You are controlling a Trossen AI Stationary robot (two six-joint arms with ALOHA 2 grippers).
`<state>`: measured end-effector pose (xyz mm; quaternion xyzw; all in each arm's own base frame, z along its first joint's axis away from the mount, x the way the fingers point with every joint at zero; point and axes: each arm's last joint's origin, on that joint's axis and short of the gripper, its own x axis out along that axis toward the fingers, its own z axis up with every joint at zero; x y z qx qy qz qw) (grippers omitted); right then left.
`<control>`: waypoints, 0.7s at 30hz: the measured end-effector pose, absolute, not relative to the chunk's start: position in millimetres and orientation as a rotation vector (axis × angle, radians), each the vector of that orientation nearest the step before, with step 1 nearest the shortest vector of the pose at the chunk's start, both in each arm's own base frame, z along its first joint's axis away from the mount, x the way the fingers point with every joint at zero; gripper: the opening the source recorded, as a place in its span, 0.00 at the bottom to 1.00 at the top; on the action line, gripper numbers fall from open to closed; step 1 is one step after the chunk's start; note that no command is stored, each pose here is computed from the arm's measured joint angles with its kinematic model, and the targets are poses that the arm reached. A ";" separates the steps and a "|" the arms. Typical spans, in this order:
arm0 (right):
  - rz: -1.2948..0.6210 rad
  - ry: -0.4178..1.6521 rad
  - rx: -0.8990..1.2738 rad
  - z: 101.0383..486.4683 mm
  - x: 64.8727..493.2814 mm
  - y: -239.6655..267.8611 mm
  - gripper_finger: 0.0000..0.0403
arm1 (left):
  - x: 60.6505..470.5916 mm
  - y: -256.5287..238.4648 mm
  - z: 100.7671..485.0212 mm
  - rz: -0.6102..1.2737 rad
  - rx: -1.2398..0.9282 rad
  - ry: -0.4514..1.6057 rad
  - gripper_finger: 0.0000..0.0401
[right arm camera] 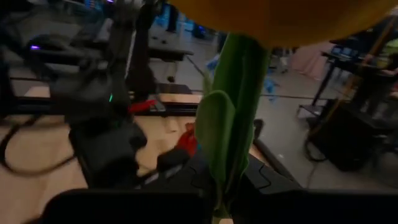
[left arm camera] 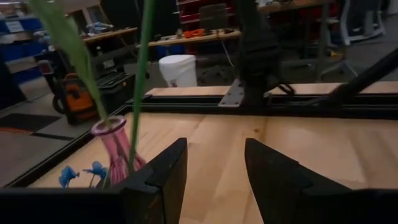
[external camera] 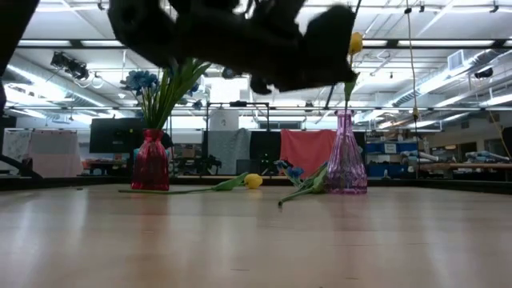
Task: Sort flowers into vase by color
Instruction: Put the yellow flower into the pink vase
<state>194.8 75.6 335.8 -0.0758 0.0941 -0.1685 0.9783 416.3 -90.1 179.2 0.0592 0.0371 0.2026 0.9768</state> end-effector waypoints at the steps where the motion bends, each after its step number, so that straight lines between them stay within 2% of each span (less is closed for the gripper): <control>1: -0.350 0.186 -0.160 340.5 194.0 74.9 0.09 | 418.0 -87.3 175.0 0.414 0.118 0.075 0.42; 7: -0.434 0.164 -0.225 356.1 190.4 68.8 0.09 | 427.7 -57.0 159.4 0.423 0.041 0.063 0.42; 16: -0.481 0.214 -0.299 352.7 188.4 65.4 0.09 | 431.9 -17.8 154.6 0.501 0.020 0.072 0.42; 21: -0.487 0.215 -0.287 352.9 187.7 62.4 0.09 | 432.9 -10.0 155.7 0.479 0.013 0.060 0.49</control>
